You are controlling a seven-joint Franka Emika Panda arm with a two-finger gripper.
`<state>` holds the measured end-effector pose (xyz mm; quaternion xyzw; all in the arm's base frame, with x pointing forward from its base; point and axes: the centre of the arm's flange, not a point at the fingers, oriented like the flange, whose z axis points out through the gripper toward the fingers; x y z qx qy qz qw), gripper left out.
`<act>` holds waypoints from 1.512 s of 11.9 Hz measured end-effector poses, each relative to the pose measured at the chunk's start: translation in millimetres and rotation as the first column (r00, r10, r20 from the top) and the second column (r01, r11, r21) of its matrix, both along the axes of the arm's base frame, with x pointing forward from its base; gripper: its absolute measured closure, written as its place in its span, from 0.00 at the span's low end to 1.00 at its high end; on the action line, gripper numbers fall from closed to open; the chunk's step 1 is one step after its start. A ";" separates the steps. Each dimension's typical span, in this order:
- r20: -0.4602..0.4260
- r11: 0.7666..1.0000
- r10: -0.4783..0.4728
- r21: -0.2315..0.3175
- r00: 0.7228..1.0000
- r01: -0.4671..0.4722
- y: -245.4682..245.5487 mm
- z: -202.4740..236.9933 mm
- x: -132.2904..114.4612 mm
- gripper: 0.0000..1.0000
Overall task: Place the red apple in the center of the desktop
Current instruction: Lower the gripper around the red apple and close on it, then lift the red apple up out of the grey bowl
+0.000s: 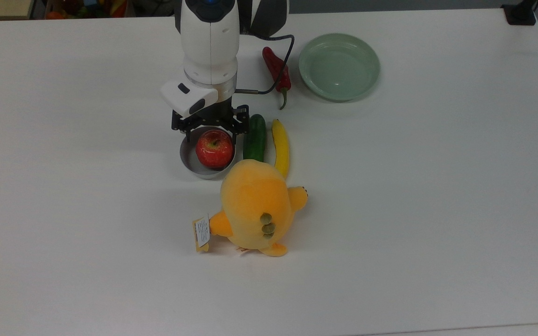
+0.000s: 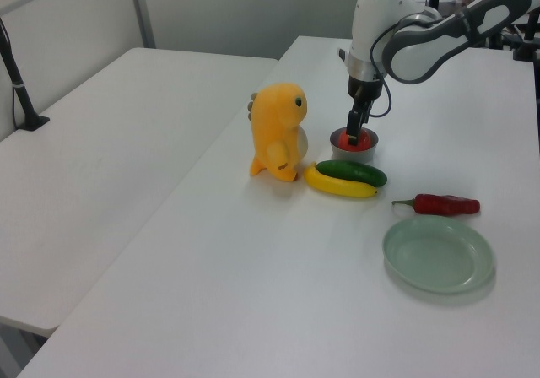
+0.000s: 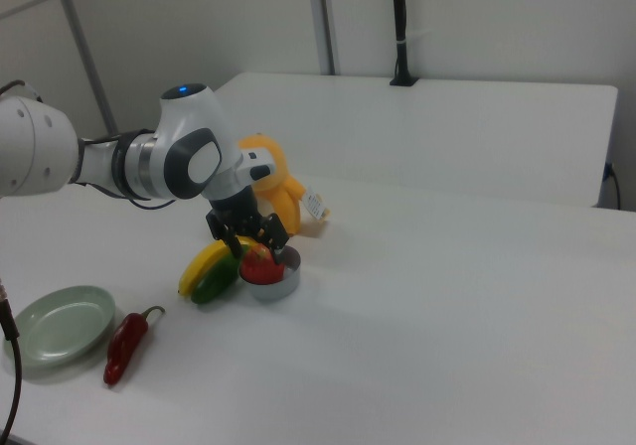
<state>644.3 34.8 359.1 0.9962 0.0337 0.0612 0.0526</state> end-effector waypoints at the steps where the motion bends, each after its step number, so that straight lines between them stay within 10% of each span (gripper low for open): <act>1: -0.005 1.000 0.005 -0.007 1.000 -0.005 0.0 -3.8 0.3 0.00; 4: -0.012 0.999 0.029 -0.039 1.000 -0.029 0.3 -8.8 0.5 0.05; 6: -0.008 0.999 0.032 -0.043 0.999 -0.032 0.4 -7.2 1.2 0.27; 18: -0.071 0.992 0.110 -0.060 0.991 -0.115 -16.5 98.2 -40.8 0.31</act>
